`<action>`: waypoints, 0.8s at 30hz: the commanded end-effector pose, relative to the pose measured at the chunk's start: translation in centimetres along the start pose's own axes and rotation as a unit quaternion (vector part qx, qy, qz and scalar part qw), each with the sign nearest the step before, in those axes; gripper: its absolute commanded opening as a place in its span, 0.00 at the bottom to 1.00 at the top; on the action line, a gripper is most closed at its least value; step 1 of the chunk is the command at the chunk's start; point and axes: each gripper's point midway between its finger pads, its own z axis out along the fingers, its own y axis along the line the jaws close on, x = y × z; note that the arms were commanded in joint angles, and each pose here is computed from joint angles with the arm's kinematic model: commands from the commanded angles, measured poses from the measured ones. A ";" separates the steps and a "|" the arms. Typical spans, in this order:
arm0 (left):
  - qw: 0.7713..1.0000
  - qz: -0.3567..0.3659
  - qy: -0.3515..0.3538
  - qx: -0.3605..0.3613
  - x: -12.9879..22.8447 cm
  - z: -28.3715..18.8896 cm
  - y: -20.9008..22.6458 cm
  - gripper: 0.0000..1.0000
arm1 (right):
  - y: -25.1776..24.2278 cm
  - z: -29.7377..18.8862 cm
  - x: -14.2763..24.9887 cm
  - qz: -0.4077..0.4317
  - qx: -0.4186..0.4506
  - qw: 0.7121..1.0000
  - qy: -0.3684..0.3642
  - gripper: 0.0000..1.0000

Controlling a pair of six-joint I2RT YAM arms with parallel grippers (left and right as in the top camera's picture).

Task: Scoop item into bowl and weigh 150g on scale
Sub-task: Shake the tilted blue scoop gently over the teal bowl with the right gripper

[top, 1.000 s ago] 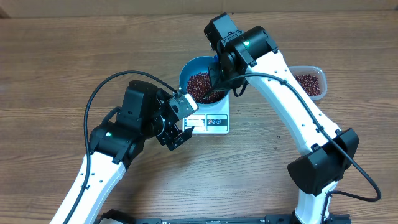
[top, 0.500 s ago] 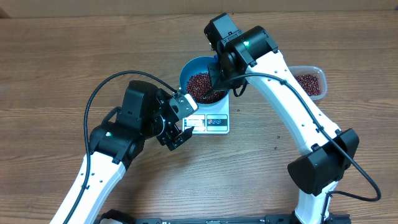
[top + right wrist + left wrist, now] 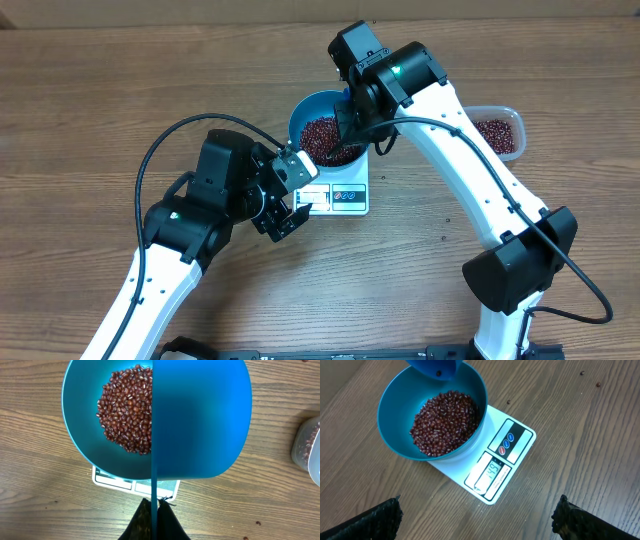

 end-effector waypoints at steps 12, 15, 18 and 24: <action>1.000 -0.007 -0.011 -0.004 -0.9 -0.5 0.4 1.00 | 0.7 -2.3 -0.1 -0.038 0.059 0.996 -0.048 0.04; 1.000 -0.007 -0.011 -0.004 -0.9 -0.5 0.4 1.00 | 0.5 -2.3 -0.2 -0.036 0.059 0.996 -0.048 0.04; 1.000 -0.007 -0.012 -0.004 -0.9 -0.5 0.4 1.00 | 0.4 -2.3 -0.1 -0.036 0.061 0.996 -0.047 0.04; 1.000 -0.007 -0.011 -0.004 -0.9 -0.5 0.4 0.99 | 0.3 -2.3 -0.3 -0.036 0.064 0.996 -0.050 0.04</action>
